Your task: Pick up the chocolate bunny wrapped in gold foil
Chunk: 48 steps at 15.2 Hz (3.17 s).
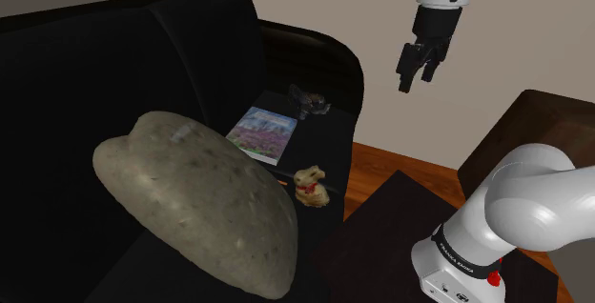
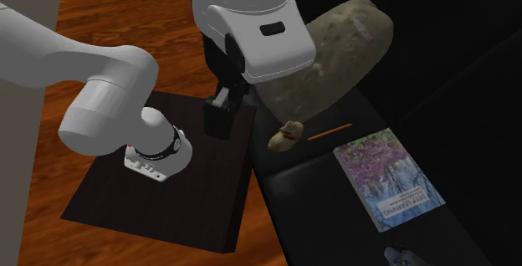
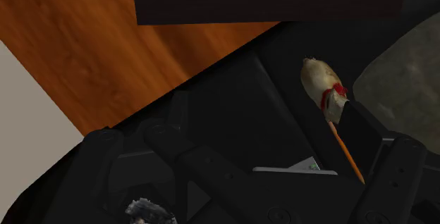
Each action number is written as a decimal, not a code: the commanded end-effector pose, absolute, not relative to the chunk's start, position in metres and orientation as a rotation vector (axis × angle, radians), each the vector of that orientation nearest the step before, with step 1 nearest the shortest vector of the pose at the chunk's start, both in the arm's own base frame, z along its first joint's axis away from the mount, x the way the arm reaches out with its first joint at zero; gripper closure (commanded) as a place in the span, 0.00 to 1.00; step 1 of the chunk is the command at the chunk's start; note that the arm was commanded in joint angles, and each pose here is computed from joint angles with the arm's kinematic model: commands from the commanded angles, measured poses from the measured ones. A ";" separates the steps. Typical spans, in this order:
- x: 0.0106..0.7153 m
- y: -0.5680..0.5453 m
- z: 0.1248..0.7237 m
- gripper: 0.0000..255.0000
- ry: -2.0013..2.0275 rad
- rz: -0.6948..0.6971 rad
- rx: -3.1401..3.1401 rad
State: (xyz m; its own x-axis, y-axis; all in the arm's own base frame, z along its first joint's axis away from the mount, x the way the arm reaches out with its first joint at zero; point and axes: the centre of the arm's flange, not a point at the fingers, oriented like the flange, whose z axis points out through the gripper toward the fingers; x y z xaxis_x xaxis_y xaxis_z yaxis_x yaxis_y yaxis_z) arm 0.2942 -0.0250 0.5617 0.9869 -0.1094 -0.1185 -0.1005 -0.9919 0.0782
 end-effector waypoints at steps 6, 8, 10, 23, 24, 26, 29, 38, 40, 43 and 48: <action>0.328 0.003 0.509 0.00 -0.117 -0.227 3.059; 0.341 0.014 0.488 0.00 -0.098 -0.243 3.059; 0.353 0.026 0.467 0.00 -0.080 -0.258 3.058; 0.425 0.105 0.325 0.00 0.038 -0.358 3.050; 0.430 0.111 0.314 0.00 0.047 -0.365 3.049; 0.440 0.124 0.292 0.00 0.065 -0.381 3.046; 0.452 0.142 0.261 0.00 0.090 -0.402 3.043; 0.452 0.142 0.221 0.00 0.090 -0.402 3.043; 0.453 0.143 0.221 1.00 0.090 -0.402 3.043; 0.453 0.142 0.220 1.00 0.090 -0.402 3.043; 0.452 0.142 0.221 1.00 0.090 -0.402 3.043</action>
